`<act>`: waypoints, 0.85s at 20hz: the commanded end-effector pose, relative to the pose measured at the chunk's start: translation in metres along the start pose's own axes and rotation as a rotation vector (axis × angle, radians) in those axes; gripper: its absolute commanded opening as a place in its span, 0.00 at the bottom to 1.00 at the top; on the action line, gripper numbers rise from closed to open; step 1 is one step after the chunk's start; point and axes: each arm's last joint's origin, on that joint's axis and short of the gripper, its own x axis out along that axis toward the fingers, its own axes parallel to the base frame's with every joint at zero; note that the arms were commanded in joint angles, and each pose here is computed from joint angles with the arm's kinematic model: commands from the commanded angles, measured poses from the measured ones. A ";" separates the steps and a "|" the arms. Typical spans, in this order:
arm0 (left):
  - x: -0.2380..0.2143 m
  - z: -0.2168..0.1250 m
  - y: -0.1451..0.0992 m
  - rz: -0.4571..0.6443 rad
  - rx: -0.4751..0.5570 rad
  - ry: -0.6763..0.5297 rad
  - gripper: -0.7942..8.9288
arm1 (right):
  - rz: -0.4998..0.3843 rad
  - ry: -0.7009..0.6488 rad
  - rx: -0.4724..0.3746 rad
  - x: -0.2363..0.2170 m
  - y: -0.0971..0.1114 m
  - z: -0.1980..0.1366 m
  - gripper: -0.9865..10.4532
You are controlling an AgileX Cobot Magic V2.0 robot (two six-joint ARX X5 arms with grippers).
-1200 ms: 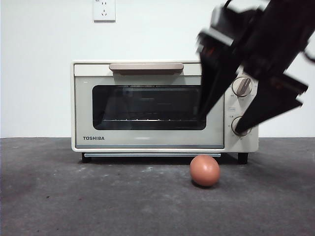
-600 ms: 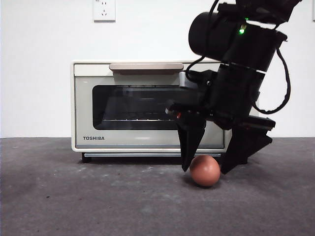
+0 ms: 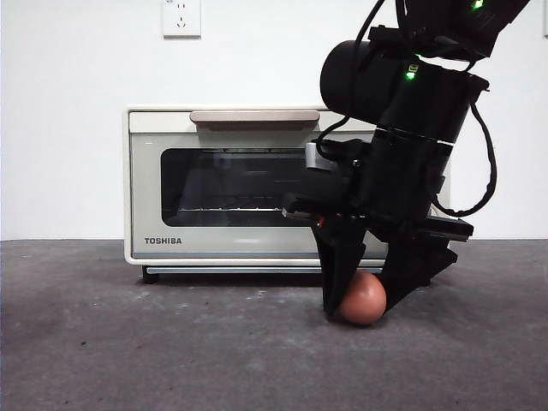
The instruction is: Eggoven
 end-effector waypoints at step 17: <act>0.036 0.043 -0.002 -0.104 0.036 -0.090 0.09 | 0.110 -0.236 -0.124 -0.131 0.013 -0.017 0.09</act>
